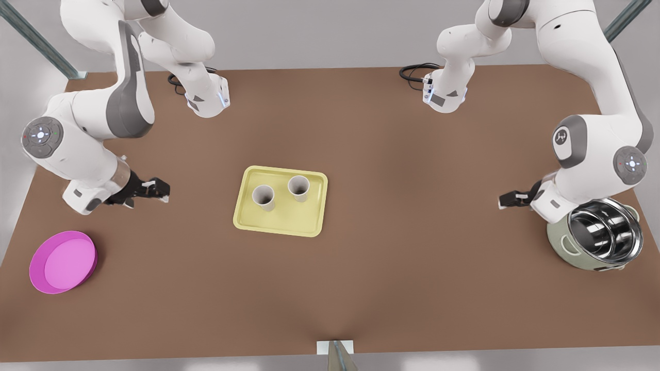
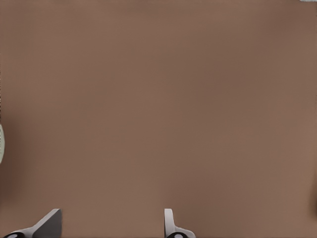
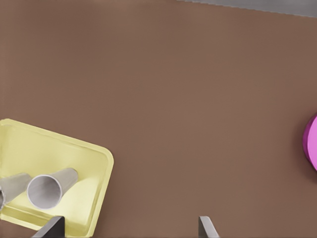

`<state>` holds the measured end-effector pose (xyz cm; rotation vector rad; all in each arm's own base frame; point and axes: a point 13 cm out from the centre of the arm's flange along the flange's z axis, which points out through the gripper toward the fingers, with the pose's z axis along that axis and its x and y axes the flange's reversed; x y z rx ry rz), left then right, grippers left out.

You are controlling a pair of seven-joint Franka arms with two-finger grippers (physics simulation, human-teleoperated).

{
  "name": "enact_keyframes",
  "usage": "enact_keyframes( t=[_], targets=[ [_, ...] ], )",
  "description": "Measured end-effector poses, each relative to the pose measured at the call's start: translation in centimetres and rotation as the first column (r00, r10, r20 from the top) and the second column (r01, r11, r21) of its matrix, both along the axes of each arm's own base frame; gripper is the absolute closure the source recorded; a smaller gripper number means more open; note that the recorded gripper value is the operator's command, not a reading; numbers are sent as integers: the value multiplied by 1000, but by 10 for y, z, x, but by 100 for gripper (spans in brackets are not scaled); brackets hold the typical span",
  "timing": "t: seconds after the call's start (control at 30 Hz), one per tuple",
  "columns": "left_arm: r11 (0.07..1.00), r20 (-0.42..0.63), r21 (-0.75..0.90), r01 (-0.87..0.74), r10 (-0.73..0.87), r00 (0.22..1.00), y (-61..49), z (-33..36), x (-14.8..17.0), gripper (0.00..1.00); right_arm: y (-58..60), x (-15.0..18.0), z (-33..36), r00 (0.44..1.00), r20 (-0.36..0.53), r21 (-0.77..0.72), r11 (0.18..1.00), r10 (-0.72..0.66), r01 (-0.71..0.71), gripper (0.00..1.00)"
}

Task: Use the left arm to pick up the white IKEA cup from the tray and place it on the middle-left position; use the right arm to pick up the white IKEA cup from the tray and place it on the middle-right position

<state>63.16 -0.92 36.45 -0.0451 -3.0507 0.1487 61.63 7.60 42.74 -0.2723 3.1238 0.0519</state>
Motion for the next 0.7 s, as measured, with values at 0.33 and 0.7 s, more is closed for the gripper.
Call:
enact_keyframes(
  t=[0.33,0.7],
  targets=[
    [931,85,28,364,-365,927,-263,25,-43,0,105,6,15,979,113,13,985,170,-173,2],
    [945,6,33,325,-326,945,-451,-87,-136,0,179,-102,-91,934,-71,-17,936,350,-352,3]
  ],
)
